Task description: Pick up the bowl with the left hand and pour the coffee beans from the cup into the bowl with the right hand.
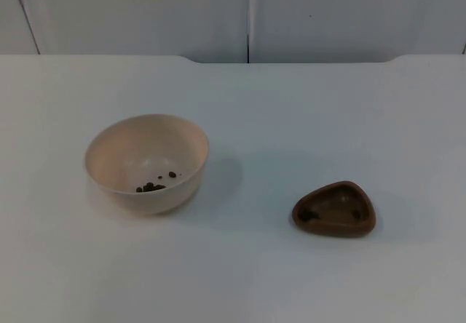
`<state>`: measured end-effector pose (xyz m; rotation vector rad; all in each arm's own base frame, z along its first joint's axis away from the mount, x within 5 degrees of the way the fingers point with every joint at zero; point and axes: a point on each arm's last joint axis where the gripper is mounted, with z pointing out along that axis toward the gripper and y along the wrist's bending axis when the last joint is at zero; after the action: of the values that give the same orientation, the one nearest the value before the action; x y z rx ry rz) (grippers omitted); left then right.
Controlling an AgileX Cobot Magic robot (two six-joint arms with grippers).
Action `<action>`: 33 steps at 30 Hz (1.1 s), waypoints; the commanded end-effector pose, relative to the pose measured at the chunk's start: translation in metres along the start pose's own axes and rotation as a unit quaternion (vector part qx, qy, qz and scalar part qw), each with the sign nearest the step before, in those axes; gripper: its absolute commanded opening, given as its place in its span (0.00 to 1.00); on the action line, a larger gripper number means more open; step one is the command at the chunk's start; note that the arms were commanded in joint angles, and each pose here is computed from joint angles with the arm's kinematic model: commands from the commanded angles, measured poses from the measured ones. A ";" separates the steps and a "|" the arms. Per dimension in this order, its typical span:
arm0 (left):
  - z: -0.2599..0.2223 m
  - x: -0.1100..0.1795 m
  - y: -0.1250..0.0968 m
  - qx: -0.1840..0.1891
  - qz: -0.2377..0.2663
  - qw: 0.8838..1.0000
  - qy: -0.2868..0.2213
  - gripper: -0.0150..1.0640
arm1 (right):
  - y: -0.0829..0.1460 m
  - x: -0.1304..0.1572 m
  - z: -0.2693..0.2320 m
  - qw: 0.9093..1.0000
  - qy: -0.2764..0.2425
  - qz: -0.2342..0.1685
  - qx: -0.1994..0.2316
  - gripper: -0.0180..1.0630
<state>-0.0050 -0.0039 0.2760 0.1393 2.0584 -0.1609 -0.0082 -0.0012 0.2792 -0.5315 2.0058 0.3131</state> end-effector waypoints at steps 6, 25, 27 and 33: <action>0.000 0.001 0.000 -0.002 0.001 1.000 0.001 0.99 | 0.000 -0.001 0.000 1.000 -0.006 0.004 0.004 0.99; 0.000 0.001 0.000 -0.002 0.001 1.000 0.001 0.99 | -0.001 -0.001 0.000 1.000 -0.006 -0.002 0.005 0.99; 0.000 0.001 0.000 -0.002 0.001 1.000 0.001 0.99 | -0.001 -0.001 0.000 1.000 -0.006 -0.002 0.005 0.99; 0.000 0.001 0.000 -0.002 0.001 1.000 0.001 0.99 | -0.001 -0.001 0.000 1.000 -0.006 -0.002 0.005 0.99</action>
<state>-0.0050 -0.0039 0.2760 0.1393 2.0584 -0.1609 -0.0081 -0.0013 0.2792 -0.5239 2.0080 0.3153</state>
